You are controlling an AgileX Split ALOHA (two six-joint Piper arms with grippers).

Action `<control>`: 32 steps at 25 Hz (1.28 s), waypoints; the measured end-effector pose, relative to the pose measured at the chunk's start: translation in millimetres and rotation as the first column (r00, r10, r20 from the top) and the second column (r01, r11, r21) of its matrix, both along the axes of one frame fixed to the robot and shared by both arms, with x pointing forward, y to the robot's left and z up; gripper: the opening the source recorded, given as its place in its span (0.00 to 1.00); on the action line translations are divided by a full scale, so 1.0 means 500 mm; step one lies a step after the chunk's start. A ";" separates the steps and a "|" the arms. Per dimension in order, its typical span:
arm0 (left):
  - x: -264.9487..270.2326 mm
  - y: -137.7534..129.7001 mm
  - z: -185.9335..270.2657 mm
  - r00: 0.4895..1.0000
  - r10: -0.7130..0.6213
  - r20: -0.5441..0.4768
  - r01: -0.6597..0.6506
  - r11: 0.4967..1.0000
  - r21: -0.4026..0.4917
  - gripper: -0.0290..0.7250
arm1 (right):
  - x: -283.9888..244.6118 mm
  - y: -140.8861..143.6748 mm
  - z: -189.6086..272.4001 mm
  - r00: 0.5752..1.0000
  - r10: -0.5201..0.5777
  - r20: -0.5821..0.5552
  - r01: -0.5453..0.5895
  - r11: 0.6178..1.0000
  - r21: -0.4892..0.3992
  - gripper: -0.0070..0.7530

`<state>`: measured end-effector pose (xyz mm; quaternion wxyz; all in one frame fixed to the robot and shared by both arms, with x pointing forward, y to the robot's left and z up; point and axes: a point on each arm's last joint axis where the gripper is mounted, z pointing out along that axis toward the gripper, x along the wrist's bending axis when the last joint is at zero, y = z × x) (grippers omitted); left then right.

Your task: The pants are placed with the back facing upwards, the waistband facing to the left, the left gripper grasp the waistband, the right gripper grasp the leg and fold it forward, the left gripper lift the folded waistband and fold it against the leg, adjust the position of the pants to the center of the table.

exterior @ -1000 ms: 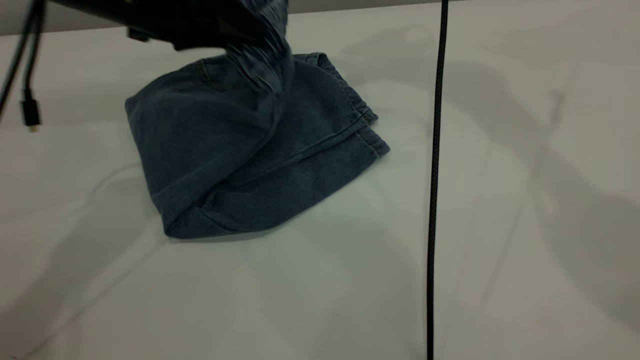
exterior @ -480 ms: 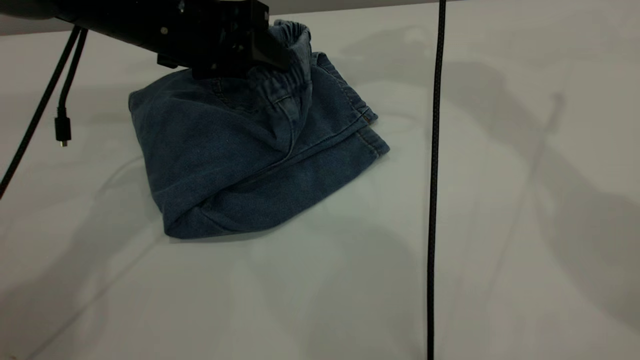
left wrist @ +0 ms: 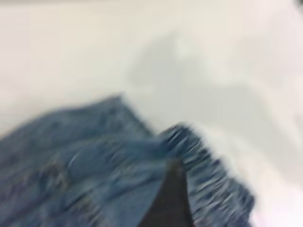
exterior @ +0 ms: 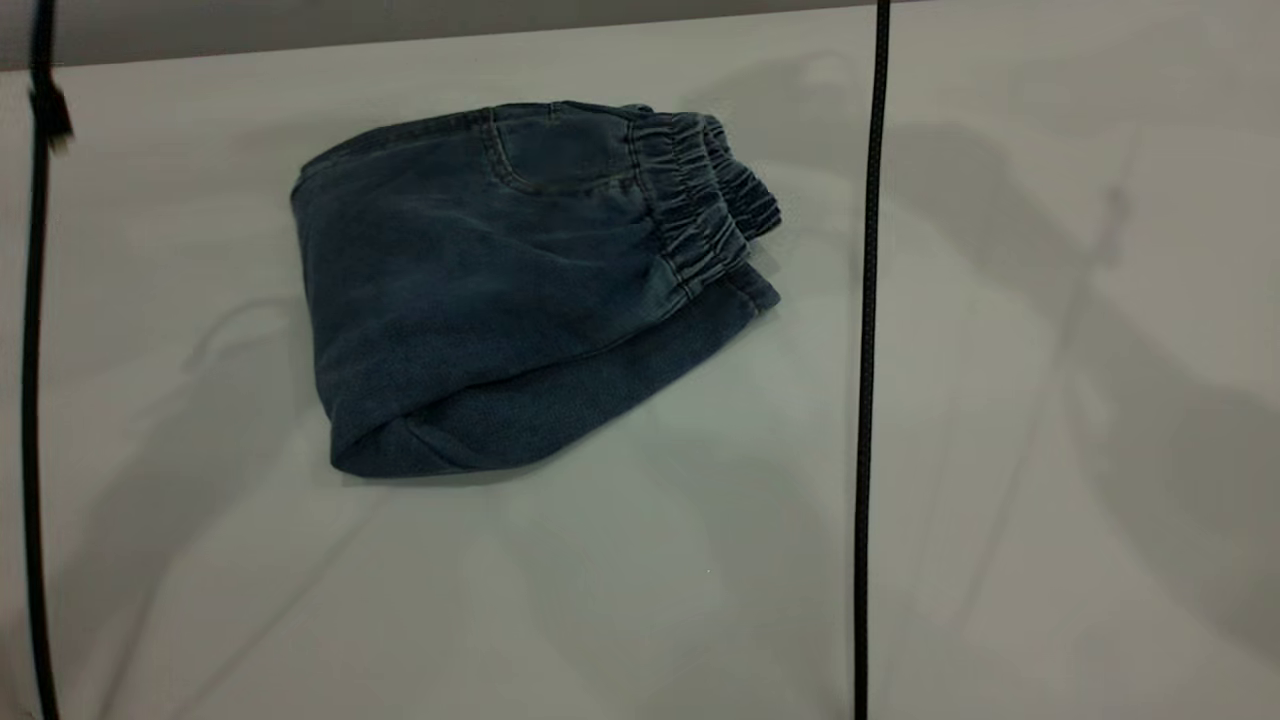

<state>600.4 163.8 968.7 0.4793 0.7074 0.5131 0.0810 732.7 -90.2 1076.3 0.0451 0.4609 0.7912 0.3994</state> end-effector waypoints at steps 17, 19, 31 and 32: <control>-0.164 0.081 0.305 0.886 0.081 0.456 -0.137 0.986 0.091 0.82 | -0.012 0.072 -0.131 0.985 0.056 -0.165 -0.068 0.995 -0.071 0.51; -0.184 0.093 0.335 0.854 0.109 0.509 -0.175 0.981 0.083 0.82 | -0.031 0.105 -0.162 0.971 0.108 -0.214 -0.125 0.990 -0.070 0.51; -0.202 0.098 0.357 0.831 0.110 0.545 -0.179 0.981 0.075 0.81 | -0.163 0.276 -0.306 0.940 0.199 -0.276 -0.300 0.869 -0.394 0.51; -0.203 0.096 0.357 0.833 0.100 0.543 -0.166 0.983 0.074 0.81 | -0.162 0.279 -0.315 0.944 0.201 -0.260 -0.298 0.858 -0.418 0.51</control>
